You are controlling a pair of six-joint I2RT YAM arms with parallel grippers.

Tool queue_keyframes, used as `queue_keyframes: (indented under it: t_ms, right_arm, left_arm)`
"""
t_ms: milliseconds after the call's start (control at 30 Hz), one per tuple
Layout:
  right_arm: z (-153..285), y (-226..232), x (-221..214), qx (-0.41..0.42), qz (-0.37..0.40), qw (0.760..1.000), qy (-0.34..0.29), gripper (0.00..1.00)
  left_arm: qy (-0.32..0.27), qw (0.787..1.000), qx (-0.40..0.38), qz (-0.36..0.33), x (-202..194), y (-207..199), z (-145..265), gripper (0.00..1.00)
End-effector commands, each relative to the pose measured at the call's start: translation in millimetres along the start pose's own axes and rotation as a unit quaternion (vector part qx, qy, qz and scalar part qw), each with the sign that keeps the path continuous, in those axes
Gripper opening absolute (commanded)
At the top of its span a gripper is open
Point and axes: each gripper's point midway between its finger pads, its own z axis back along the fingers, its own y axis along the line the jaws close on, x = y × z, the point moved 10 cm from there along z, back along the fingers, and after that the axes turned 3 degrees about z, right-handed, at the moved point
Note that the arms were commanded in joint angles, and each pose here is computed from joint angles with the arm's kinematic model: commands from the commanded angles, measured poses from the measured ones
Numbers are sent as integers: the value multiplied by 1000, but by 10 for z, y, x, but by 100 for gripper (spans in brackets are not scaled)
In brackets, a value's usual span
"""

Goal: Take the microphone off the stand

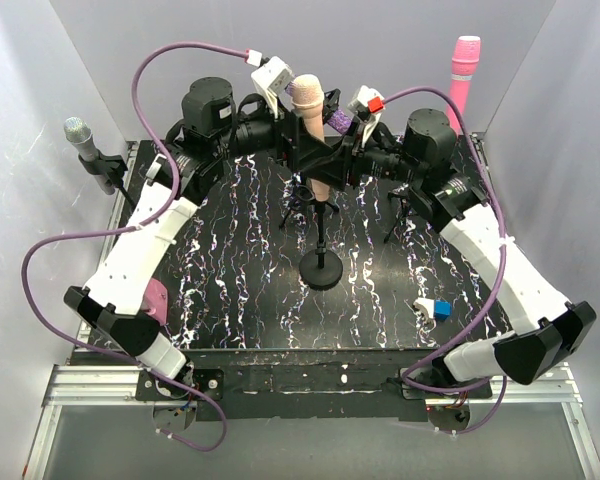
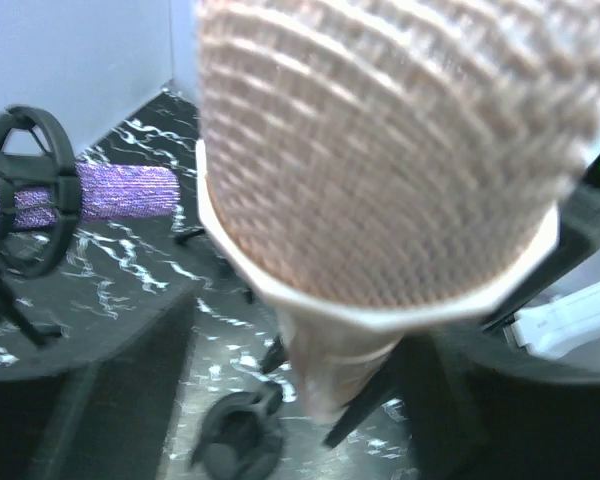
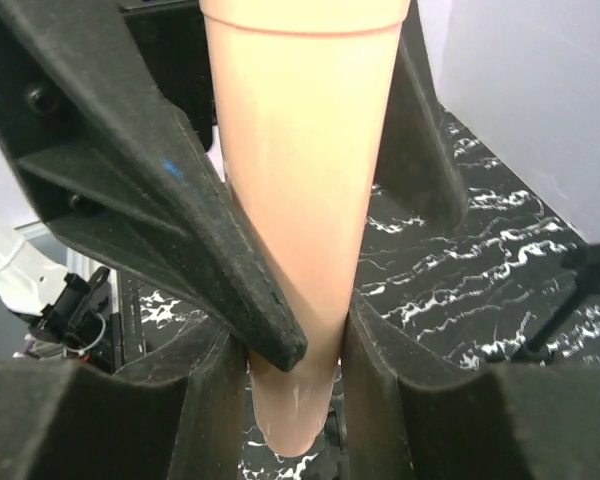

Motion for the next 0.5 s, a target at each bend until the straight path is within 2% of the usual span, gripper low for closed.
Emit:
queue_keyframes:
  t_ms: [0,33,100,233,333,467]
  right_arm:
    - [186,95,154,-45,11,999,-17,1]
    - [258,67,108,-67,2,998,-8,1]
    - [457,34,71,-98,-12,995,6,1]
    - [987,35,-27,-161,-8,986,40,1]
    - [1404,178,-220,-210,14,974,83,1]
    - [1893,477,-690,-240,49,949,198,1]
  left_arm:
    - [-26,999,11,-17,127,-30,-7,87]
    - [-28,999,7,-24,144,-34,-8,94]
    - [-32,998,-14,-45,197,-78,14,98]
    - [-26,991,-50,-121,203,-159,135,98]
    - [-19,988,-23,-151,127,-134,218,98]
    - [-8,984,-22,-177,34,-113,256,98]
